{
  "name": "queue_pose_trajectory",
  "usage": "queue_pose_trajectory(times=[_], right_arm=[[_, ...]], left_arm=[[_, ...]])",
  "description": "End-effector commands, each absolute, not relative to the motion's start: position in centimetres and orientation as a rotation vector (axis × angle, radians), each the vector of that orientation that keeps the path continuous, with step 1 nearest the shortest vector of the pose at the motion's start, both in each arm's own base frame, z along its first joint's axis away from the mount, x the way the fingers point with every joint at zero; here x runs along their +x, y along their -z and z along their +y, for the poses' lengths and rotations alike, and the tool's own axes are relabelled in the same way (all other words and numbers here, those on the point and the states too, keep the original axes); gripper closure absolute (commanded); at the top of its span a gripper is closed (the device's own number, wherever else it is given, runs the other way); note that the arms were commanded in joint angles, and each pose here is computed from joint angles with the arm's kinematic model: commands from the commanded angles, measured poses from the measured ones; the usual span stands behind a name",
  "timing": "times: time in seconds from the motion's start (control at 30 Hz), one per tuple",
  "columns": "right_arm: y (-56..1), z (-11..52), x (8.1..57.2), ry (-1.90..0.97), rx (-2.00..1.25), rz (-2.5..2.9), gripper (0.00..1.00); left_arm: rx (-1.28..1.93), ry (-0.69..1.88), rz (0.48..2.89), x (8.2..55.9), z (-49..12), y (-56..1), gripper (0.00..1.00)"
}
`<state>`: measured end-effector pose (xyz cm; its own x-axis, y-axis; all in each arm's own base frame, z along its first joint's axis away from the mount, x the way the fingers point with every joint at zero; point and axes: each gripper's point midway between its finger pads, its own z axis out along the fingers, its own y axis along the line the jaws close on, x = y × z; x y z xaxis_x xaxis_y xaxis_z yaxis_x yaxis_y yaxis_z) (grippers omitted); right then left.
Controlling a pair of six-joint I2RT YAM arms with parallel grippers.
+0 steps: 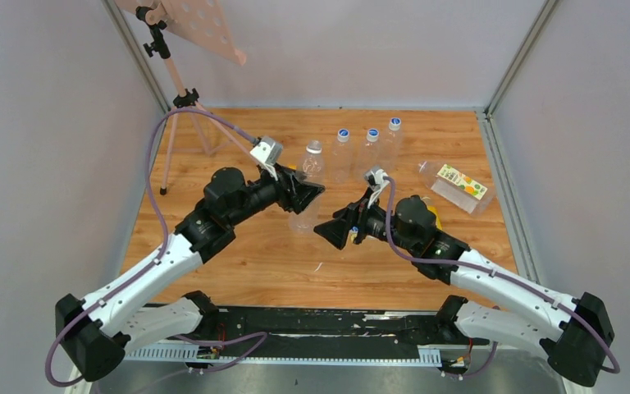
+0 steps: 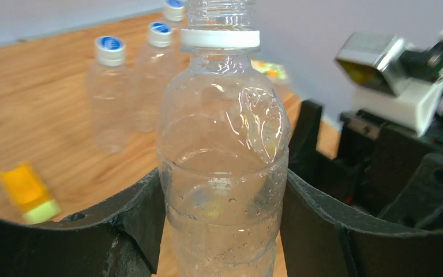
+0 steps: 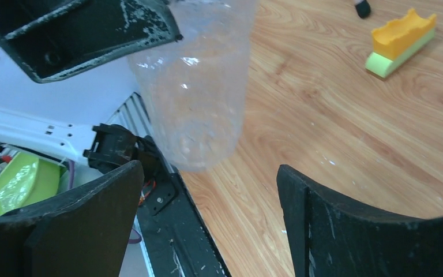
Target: Screw on the bottle caps
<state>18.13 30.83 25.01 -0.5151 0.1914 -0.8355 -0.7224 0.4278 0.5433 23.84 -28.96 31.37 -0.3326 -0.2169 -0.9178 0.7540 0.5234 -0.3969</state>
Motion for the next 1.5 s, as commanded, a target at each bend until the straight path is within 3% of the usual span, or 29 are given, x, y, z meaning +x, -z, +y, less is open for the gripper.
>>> queue_pose_trajectory(times=[0.0, 0.27, 0.6, 1.23, 1.47], right_arm=[[-23.1, 28.7, 20.2, -0.999, -0.421, 1.946, 0.13], [-15.1, 24.5, 25.7, -0.61, -0.26, 2.401, 0.18], [-8.5, 23.5, 29.8, -0.27, -0.186, 2.619, 0.34], [-3.0, 22.9, 29.1, -0.137, -0.207, 2.768, 0.47], [-2.0, 22.8, 29.1, -0.111, -0.213, 2.78, 0.56]], left_arm=[[0.598, 0.593, 1.722, 25.2, -23.4, -29.1, 0.46], [0.715, 0.341, 1.733, 24.2, -18.9, -27.7, 0.46], [0.761, 0.308, 1.648, 22.3, -17.0, -27.9, 0.46], [0.828, 0.332, 1.577, 22.2, -18.1, -26.1, 0.48], [0.867, 0.371, 1.588, 21.8, -18.8, -25.3, 0.47]])
